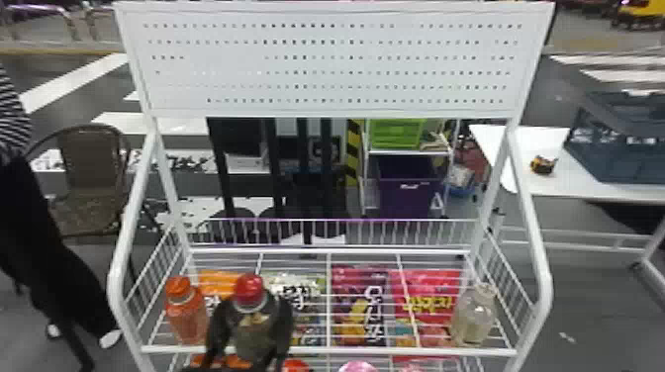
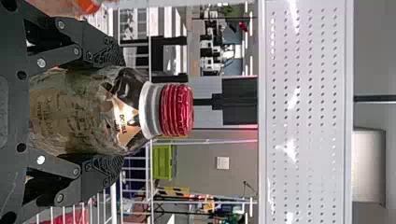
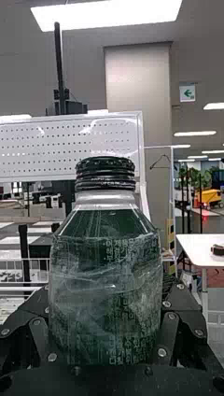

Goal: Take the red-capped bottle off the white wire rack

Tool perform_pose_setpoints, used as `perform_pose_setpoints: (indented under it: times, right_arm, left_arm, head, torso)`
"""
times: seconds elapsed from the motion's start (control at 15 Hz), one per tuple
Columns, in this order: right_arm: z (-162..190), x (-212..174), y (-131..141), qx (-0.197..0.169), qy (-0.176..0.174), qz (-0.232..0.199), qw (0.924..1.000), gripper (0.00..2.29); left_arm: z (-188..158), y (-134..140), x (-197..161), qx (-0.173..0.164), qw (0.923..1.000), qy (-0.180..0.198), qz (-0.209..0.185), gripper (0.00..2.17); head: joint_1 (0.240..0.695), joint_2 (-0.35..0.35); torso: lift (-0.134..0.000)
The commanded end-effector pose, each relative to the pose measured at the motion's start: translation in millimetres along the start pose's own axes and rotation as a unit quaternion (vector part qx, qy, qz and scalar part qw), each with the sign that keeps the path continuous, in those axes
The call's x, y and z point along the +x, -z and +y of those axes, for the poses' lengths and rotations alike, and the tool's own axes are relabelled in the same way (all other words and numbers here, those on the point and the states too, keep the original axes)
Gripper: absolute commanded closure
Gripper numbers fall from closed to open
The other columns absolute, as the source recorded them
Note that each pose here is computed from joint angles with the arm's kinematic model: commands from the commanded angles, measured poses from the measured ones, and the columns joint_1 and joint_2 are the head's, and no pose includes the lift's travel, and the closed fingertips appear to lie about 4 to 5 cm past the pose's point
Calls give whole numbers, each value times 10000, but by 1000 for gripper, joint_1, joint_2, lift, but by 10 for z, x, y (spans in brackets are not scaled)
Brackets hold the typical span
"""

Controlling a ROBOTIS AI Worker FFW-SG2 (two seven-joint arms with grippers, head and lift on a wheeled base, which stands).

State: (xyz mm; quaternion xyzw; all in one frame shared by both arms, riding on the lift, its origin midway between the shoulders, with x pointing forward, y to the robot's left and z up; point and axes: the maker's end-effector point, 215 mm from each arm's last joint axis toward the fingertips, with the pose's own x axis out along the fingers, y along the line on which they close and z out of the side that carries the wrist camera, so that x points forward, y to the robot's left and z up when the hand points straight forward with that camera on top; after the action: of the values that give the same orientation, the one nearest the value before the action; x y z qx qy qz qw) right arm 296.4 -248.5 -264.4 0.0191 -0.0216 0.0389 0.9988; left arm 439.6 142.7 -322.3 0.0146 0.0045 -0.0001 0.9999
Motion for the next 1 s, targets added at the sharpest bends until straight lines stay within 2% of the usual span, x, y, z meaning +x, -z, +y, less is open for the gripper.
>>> perform_pose_setpoints:
  times: [0.0,0.2,0.4,0.6,0.93]
  right_arm:
    - [15,-1,-7,-6,-10,-1,10000,1217]
    - [33,3,-43,-32,-28,-19,10000,1217]
    - [42,19,-43,-36,-38,-10,10000,1217]
    - [69,46,-30,-19,-54,-1,10000,1217]
    - [82,72,1,10,-64,27,10000,1214]
  left_arm:
    - [402,-165,-142,91,9995,-293,-62,1794]
    - [1044,-334,-243,80,9972,-721,-155,1794]
    - [1565,-461,-343,17,9949,-995,-172,1794]
    - [1767,-521,-401,46,9939,-1092,-149,1794]
    - [1756,-491,-399,50,9940,-1087,-120,1794]
  head:
    - [499,0]
    - [499,0]
    - [499,0]
    - [499,0]
    - [499,0]
  torso:
    - [0]
    - [0]
    - [0]
    - [0]
    - [0]
